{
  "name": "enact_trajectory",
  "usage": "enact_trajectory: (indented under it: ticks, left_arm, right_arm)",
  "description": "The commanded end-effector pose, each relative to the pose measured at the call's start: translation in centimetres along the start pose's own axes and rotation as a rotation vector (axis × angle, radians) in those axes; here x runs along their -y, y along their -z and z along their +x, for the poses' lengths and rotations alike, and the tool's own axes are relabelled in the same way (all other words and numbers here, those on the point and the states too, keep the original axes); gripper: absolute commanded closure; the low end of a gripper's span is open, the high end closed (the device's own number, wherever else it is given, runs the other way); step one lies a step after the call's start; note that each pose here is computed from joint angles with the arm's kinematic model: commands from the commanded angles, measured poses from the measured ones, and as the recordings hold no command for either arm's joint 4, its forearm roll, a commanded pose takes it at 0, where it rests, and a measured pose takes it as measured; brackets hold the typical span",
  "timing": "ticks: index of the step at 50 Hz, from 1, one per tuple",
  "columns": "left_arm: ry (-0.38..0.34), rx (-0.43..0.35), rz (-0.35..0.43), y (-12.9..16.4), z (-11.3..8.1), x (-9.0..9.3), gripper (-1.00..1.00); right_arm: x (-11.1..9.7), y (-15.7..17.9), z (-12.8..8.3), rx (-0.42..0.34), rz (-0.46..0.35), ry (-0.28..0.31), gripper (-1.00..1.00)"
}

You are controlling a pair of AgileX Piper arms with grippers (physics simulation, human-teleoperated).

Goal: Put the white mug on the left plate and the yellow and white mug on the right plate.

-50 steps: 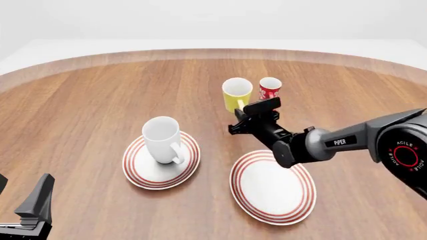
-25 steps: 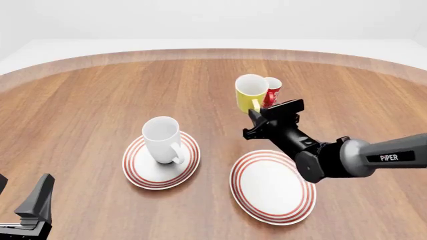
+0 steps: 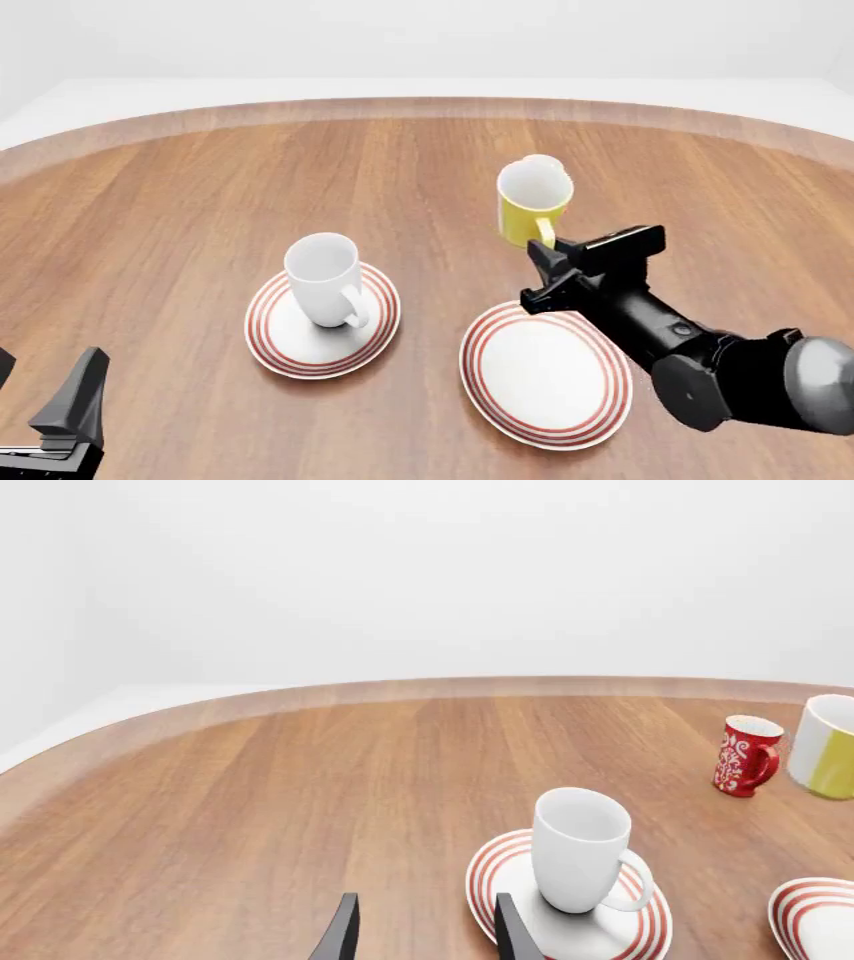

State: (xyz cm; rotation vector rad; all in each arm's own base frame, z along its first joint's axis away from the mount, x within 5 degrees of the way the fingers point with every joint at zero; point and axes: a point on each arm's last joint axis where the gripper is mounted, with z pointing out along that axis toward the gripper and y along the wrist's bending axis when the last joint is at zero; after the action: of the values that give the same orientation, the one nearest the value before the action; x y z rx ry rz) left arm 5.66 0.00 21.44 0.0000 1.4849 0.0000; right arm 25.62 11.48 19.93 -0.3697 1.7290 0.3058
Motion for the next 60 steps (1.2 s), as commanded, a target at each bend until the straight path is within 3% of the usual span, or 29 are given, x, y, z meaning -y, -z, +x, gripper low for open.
enact_trajectory:
  ticks: [1,26,60]
  left_arm:
    - [0.000,0.000,0.000,0.0,0.0,0.0,-1.00]
    - [0.000,0.000,0.000,0.0,0.0,0.0,-1.00]
    - [0.000,0.000,0.000,0.0,0.0,0.0,-1.00]
  right_arm:
    - [0.0,3.7,0.3,0.010,-0.001,-0.016,1.00]
    - [0.1,9.0,2.3,-0.012,0.006,-0.022,1.00]
    - [-0.4,12.7,4.8,-0.058,-0.026,-0.007,1.00]
